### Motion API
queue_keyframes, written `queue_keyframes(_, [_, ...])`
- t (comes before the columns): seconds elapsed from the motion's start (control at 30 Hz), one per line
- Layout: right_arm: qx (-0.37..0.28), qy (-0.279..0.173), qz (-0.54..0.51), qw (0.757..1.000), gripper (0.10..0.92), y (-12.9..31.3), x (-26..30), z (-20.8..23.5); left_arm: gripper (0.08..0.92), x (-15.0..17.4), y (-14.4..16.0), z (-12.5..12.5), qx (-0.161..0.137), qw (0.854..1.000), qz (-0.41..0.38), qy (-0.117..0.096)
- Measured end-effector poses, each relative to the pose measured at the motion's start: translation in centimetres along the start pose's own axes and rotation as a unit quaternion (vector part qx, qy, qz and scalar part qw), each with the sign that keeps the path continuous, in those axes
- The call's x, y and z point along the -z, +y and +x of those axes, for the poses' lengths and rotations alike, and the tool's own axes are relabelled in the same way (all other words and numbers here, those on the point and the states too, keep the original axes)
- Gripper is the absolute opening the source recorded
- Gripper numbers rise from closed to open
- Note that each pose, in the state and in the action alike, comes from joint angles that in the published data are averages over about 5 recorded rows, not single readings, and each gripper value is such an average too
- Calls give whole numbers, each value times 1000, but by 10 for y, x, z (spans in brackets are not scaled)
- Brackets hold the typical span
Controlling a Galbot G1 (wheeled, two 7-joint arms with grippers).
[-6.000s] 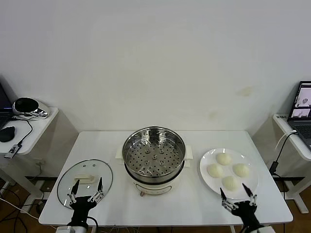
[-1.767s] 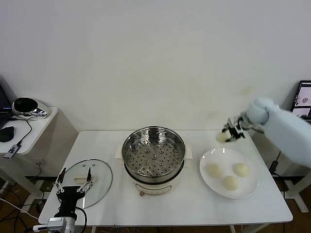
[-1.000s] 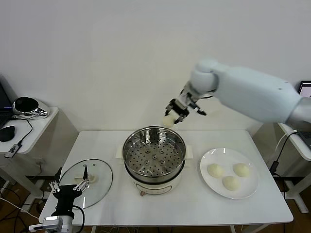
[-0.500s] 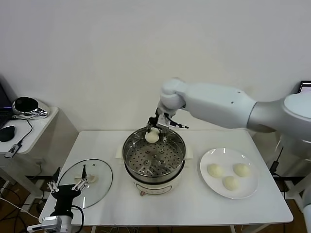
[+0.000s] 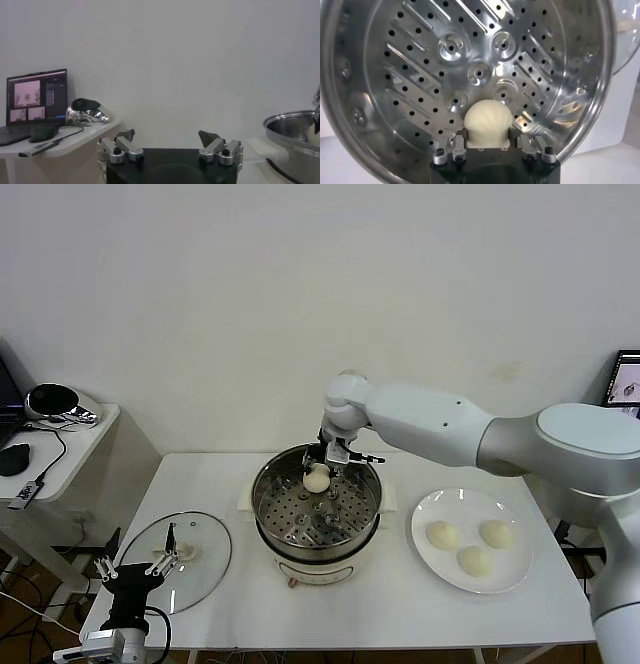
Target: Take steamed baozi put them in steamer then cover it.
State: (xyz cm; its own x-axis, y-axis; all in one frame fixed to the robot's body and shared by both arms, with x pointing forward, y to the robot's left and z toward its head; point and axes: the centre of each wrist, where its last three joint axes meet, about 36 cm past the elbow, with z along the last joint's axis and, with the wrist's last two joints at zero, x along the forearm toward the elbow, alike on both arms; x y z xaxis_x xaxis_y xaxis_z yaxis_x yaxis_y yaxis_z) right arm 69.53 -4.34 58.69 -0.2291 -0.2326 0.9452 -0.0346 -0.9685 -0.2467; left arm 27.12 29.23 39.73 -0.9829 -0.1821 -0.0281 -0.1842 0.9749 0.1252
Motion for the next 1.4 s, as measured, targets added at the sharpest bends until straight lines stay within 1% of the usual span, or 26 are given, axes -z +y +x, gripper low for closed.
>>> queue_keyframes(0.13, [-4, 2, -3, 1000, 735, 2, -2, 3, 823, 1, -2, 1, -2, 1000, 2, -1])
queue_keyframes(0.23, [-9, 3, -14, 1000, 799, 1, -5, 13, 823, 3, -3, 1, -4, 1000, 3, -3])
queue_keyframes(0.4, [-17, 10, -67, 998, 822, 0, -6, 52, 823, 8, -4, 0, -6, 1000, 2, -8])
queue_keyframes(0.53, [-20, 24, -154, 988, 823, 12, -3, 93, 823, 11, -3, -1, -7, 1000, 1, -10])
queue_keyframes(0.63, [-18, 39, -233, 971, 823, 32, 3, 123, 823, 14, -2, -1, -9, 1000, -1, -12])
queue_keyframes(0.73, [-14, 52, -309, 949, 823, 57, 12, 147, 823, 15, -1, -2, -12, 1000, -4, -13])
queue_keyframes(0.93, [2, 66, -442, 895, 823, 120, 37, 168, 823, 15, 0, -6, -15, 1000, -9, -15])
queue_keyframes(1.07, [11, 64, -502, 862, 823, 160, 51, 167, 823, 14, 0, -7, -15, 1000, -9, -14])
queue_keyframes(1.2, [19, 58, -546, 835, 823, 197, 63, 154, 823, 13, 1, -8, -12, 1000, -11, -12])
queue_keyframes(1.4, [32, 47, -584, 809, 823, 238, 80, 119, 823, 9, 6, -9, -5, 1000, -16, -7])
